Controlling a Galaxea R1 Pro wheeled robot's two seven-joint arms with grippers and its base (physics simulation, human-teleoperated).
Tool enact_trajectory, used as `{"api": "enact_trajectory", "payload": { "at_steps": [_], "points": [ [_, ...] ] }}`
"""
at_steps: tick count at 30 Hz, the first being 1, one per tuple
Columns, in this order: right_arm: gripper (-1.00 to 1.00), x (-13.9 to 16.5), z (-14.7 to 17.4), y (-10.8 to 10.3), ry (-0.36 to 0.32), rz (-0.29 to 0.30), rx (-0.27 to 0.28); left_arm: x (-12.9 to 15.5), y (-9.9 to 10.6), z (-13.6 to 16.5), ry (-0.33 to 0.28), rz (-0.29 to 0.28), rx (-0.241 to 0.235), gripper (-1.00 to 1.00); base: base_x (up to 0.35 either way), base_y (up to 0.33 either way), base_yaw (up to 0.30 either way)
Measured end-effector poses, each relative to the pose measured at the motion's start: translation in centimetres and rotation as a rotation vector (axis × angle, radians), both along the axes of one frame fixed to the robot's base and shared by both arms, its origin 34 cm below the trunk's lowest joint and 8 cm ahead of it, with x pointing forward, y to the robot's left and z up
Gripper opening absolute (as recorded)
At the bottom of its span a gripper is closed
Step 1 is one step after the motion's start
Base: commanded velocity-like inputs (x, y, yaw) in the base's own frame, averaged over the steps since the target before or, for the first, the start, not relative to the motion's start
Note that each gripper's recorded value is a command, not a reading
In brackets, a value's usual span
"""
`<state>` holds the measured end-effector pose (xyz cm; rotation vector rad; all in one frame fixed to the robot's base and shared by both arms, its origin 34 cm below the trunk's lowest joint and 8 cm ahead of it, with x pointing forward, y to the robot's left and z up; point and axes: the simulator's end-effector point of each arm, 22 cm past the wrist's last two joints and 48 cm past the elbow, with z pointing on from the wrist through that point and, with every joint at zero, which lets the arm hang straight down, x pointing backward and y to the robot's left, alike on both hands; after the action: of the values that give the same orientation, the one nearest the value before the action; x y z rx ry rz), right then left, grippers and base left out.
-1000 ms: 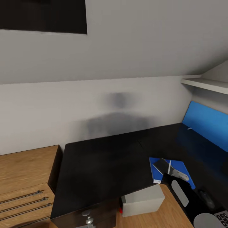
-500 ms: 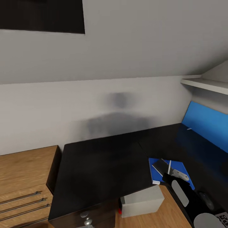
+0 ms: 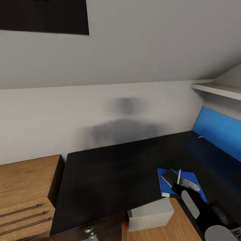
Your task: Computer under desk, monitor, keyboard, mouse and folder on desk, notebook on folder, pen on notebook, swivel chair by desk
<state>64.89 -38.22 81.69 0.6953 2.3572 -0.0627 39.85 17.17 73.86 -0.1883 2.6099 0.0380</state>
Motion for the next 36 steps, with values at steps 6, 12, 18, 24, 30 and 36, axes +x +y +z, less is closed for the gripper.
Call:
{"api": "enact_trajectory", "payload": {
  "at_steps": [6, 12, 18, 24, 30, 36],
  "points": [
    [-1.0, 0.01, 0.0, 0.01, 0.0, 0.0, 0.0, -0.11, 0.08, -0.13, 0.003, 0.0, 0.003, 1.0, 0.015, 0.0, 0.0],
    [-1.0, 0.01, -0.01, 0.01, 0.0, 0.0, 0.0, -0.38, 0.29, -0.39, 0.01, -0.001, 0.01, 1.0, 0.001, 0.0, 0.0],
    [-1.0, 0.01, 0.0, 0.02, 0.0, 0.0, 0.0, -0.34, 0.3, -0.38, 0.009, -0.002, 0.011, 1.0, 0.0, -0.046, 0.0],
    [-1.0, 0.01, 0.0, 0.0, 0.0, 0.0, 0.0, -0.32, 0.3, -0.37, 0.008, -0.002, 0.011, 1.0, 0.0, -0.172, 0.0],
    [-1.0, 0.02, -0.01, 0.09, 0.0, 0.001, 0.001, -0.34, 0.34, -0.38, 0.009, 0.0, 0.011, 1.0, 0.0, -0.018, 0.0],
    [-1.0, 0.02, -0.01, 0.09, 0.0, 0.001, 0.001, -0.3, 0.34, -0.37, 0.009, 0.0, 0.011, 1.0, 0.001, -0.003, 0.0]
  ]
}}
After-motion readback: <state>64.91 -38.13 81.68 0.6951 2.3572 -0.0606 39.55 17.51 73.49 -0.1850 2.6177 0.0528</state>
